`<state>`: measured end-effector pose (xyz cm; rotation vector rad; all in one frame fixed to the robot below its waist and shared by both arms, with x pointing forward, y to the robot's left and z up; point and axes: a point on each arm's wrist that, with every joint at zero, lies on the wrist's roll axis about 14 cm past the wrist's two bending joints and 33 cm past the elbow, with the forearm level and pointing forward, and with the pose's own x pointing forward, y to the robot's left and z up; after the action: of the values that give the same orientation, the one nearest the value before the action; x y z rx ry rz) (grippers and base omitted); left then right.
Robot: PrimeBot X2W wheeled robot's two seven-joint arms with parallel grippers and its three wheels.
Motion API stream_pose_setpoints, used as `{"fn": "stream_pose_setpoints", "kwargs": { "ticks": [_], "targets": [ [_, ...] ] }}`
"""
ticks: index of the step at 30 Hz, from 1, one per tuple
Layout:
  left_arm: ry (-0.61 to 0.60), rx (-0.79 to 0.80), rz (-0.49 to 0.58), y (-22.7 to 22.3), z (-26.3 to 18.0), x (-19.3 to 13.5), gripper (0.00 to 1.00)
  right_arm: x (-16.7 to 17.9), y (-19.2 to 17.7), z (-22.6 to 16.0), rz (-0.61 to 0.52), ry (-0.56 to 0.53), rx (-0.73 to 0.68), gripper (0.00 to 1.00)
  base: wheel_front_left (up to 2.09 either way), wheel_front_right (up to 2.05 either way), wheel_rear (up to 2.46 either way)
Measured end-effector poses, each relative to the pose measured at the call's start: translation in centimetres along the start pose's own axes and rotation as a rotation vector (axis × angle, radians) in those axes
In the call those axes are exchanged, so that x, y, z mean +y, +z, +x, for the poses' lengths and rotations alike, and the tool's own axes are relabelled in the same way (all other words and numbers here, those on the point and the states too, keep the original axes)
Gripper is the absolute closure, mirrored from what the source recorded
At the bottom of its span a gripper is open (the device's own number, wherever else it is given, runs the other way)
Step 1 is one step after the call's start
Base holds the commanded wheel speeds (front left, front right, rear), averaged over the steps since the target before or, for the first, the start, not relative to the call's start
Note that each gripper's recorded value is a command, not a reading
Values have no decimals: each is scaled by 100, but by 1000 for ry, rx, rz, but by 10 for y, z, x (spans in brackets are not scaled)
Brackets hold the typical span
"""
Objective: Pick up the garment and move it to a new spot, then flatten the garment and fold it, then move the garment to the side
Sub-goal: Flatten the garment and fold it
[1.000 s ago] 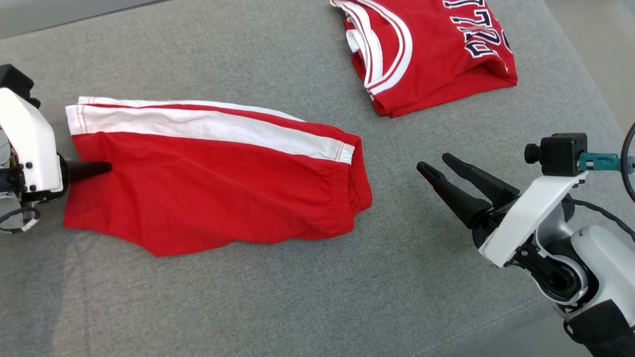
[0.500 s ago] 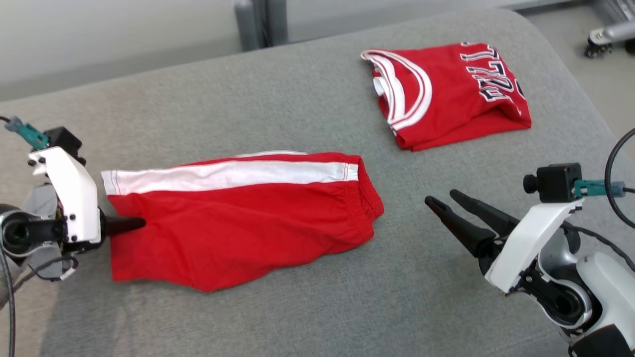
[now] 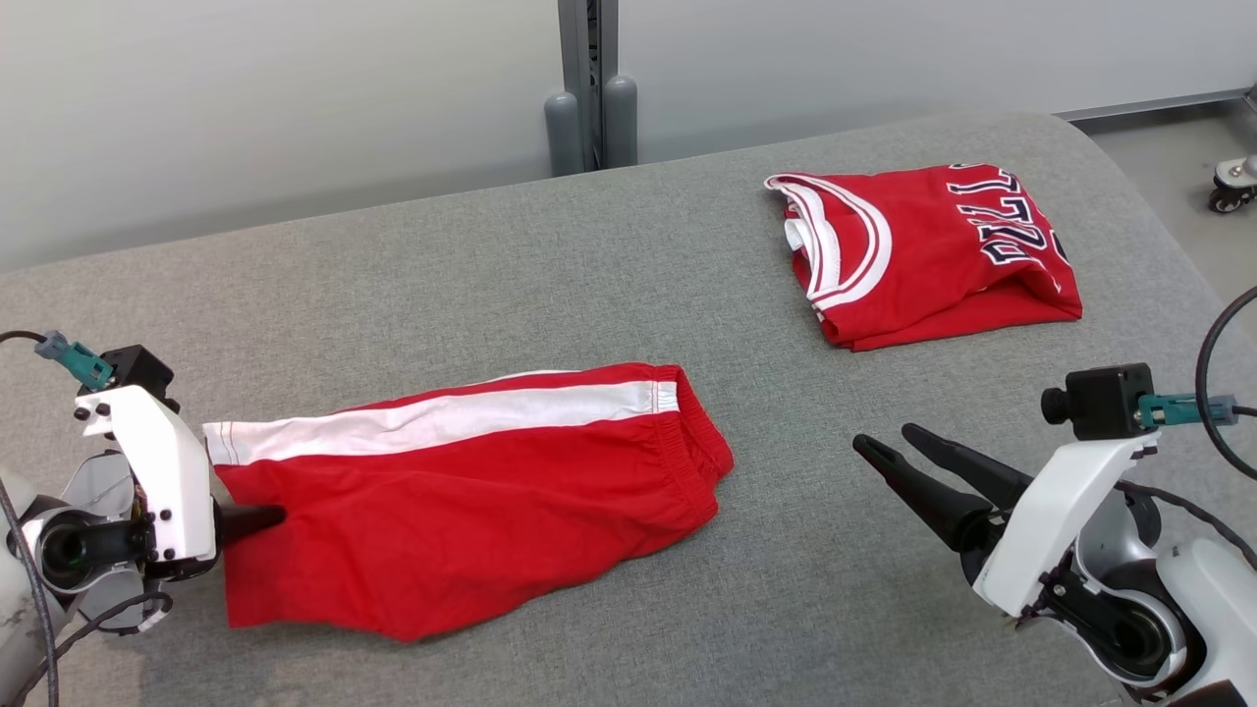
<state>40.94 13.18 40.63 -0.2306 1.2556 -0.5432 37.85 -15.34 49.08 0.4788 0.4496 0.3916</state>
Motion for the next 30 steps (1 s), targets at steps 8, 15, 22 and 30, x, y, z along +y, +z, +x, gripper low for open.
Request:
{"fn": "stream_pose_setpoints", "kwargs": {
  "ticks": [8,15,22,30],
  "targets": [
    [27,-42,10,2,-2,3,0,4,-3,-2,-9,4,14,0,0,0,0],
    [54,-231,125,38,-35,-6,0,11,0,-5,-24,19,1,0,0,0,0],
    [35,-466,228,56,-67,-21,0,13,14,-9,-76,10,-68,0,0,0,0],
    [99,-820,187,56,-98,-9,0,13,36,-6,-119,-11,-213,0,0,0,0]
  ]
}}
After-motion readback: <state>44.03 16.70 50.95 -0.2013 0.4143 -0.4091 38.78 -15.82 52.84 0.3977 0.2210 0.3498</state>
